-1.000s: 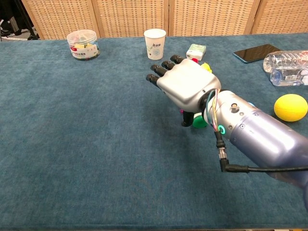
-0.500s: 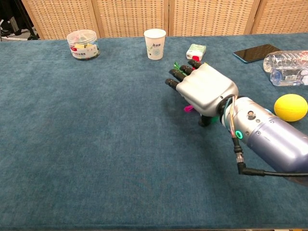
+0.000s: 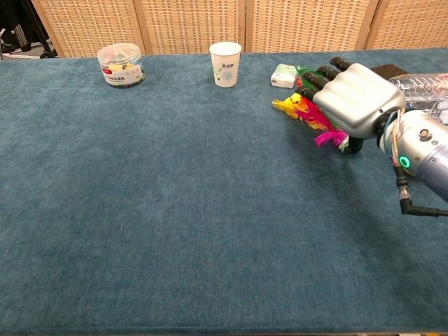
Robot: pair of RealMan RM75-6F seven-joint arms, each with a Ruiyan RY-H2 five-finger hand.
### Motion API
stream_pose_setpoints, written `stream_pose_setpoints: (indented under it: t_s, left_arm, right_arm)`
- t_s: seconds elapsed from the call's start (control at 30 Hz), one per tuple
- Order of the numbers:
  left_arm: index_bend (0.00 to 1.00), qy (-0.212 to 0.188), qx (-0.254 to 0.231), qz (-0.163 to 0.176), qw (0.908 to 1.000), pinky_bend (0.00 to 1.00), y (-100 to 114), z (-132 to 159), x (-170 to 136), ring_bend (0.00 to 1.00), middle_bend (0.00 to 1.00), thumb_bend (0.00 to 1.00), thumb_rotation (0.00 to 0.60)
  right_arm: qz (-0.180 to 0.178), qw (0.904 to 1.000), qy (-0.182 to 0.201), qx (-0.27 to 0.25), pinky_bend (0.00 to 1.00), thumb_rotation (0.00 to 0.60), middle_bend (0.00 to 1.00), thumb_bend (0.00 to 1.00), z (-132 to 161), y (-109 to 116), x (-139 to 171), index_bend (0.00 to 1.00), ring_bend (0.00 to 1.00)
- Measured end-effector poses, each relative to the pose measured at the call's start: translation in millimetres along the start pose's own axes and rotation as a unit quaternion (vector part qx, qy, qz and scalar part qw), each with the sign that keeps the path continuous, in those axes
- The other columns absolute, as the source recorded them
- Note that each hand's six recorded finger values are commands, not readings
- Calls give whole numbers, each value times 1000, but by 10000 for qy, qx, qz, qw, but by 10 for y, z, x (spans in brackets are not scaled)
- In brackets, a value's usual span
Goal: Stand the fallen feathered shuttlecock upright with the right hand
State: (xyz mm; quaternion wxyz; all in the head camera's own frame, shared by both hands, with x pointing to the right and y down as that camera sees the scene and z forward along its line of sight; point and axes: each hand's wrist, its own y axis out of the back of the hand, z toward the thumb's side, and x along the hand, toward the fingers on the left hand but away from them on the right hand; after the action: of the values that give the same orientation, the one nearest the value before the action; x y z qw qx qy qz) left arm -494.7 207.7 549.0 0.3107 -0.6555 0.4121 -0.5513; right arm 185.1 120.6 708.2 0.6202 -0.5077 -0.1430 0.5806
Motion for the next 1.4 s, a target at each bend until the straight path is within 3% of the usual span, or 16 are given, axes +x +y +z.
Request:
stream_pose_setpoints:
  t_s: [0.13,0.27,0.47,0.57,0.7,0.83,1.13,1.3,1.4]
  left_arm:
    - [0,11,-3,-17,10000,0,-3,-4,6,0,0,0,600]
    - [0,20,-20,-22,10000,0,1,-11,7,0,0,0,600]
    - [0,24,-39,-38,10000,0,2,-13,14,0,0,0,600]
    - [0,19,-47,-47,10000,0,0,-10,14,0,0,0,600]
    - [0,24,-67,-53,10000,0,4,-13,19,0,0,0,600]
    - [0,30,-99,-58,9999,0,13,-22,26,0,0,0,600]
    - [0,22,-119,-97,9999,0,14,-35,53,0,0,0,600]
    - [0,69,-127,-132,9998,0,4,-55,81,0,0,0,600]
    - [0,110,-122,-159,9997,0,-6,-67,106,0,0,0,600]
  right_arm:
    - [-30,9994,-230,262,0,600,0,0,-270,-39,-72,0,0]
    - [-44,9995,-252,178,0,600,0,0,-352,4,-54,0,0]
    - [-67,9977,-235,-629,0,600,0,0,-458,256,24,0,0]
    - [-22,9901,-367,-1357,0,600,0,0,-583,397,-9,53,0]
    - [161,9662,-700,-2477,0,600,0,0,-771,437,-132,160,0]
    - [469,9407,-995,-3210,0,600,0,4,-845,381,-251,249,0]
    - [968,9068,-1538,-3803,0,600,0,95,-830,191,-528,318,0]
    - [1389,8738,-1945,-4235,0,600,0,111,-861,-15,-652,359,0]
    - [1538,8598,-2133,-4377,0,600,0,152,-898,-120,-727,380,0]
